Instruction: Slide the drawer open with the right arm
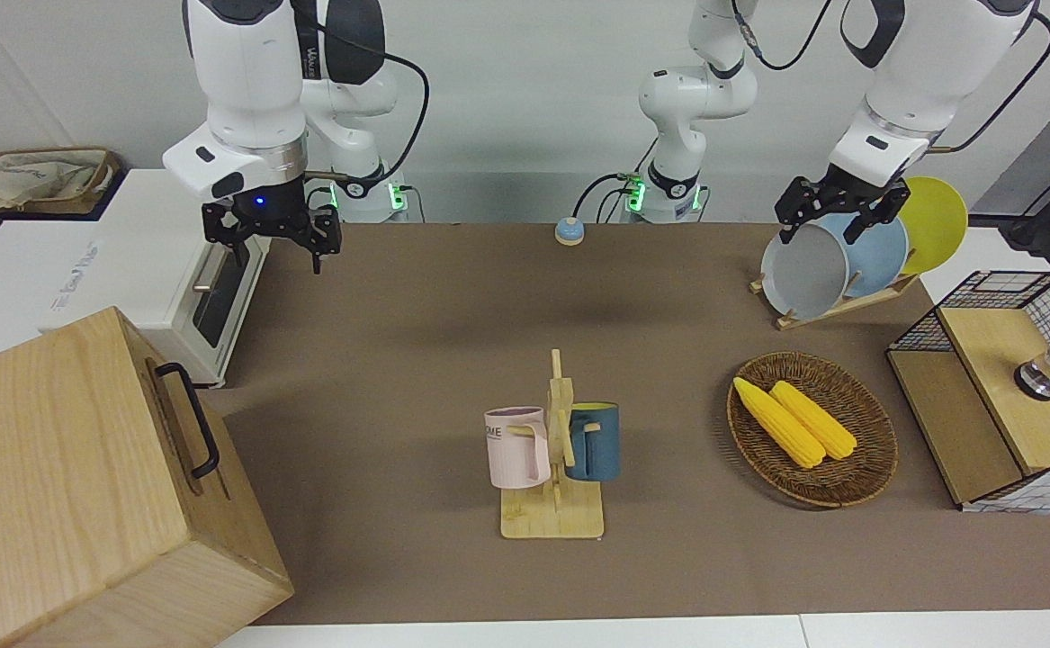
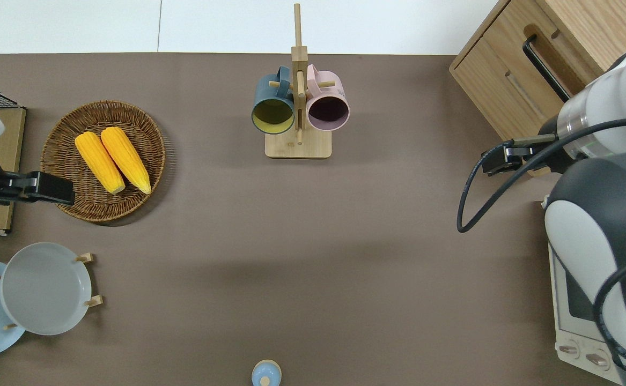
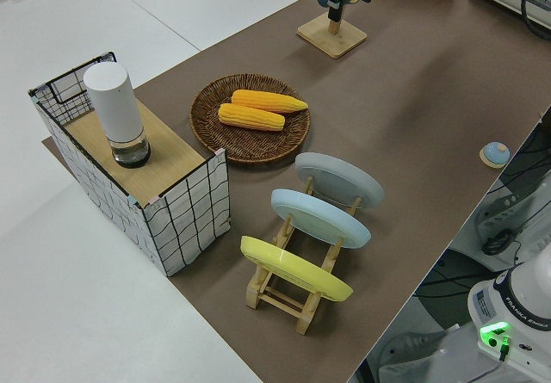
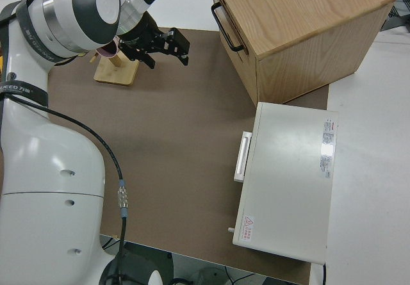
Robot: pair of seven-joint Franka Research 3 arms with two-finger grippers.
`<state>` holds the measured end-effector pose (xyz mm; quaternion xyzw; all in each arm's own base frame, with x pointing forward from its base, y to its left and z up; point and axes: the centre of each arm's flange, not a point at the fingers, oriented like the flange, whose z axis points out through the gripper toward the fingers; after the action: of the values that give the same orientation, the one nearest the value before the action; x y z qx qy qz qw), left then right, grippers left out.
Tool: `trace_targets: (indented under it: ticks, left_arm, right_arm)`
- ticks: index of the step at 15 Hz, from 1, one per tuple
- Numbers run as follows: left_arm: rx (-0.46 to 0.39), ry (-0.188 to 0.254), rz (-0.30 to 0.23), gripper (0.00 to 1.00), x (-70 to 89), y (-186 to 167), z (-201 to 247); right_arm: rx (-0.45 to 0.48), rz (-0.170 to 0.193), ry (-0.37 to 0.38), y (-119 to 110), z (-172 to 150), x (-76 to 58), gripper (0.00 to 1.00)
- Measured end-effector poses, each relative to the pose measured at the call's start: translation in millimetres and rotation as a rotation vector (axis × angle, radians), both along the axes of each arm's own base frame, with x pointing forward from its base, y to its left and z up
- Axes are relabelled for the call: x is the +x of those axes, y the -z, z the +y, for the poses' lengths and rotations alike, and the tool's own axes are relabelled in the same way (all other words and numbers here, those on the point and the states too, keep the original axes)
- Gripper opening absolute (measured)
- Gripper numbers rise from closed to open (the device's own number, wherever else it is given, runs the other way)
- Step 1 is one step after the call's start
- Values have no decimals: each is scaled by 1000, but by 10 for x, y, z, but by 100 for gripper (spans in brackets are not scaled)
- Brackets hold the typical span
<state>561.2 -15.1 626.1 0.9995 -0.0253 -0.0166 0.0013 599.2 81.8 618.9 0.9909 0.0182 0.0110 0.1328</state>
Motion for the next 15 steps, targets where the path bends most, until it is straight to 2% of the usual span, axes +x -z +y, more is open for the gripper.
trace_targets:
  ticks: [6, 11, 15]
  left_arm:
    - [0, 0, 0, 100, 0, 0, 0]
    - [0, 0, 0, 100, 0, 0, 0]
    - [0, 0, 0, 100, 0, 0, 0]
  right_arm:
    - [-246, -39, -85, 76, 249, 40, 99]
    - [-423, -79, -157, 297, 284, 140, 99]
    - [-561, -128, -238, 537, 549, 145, 99]
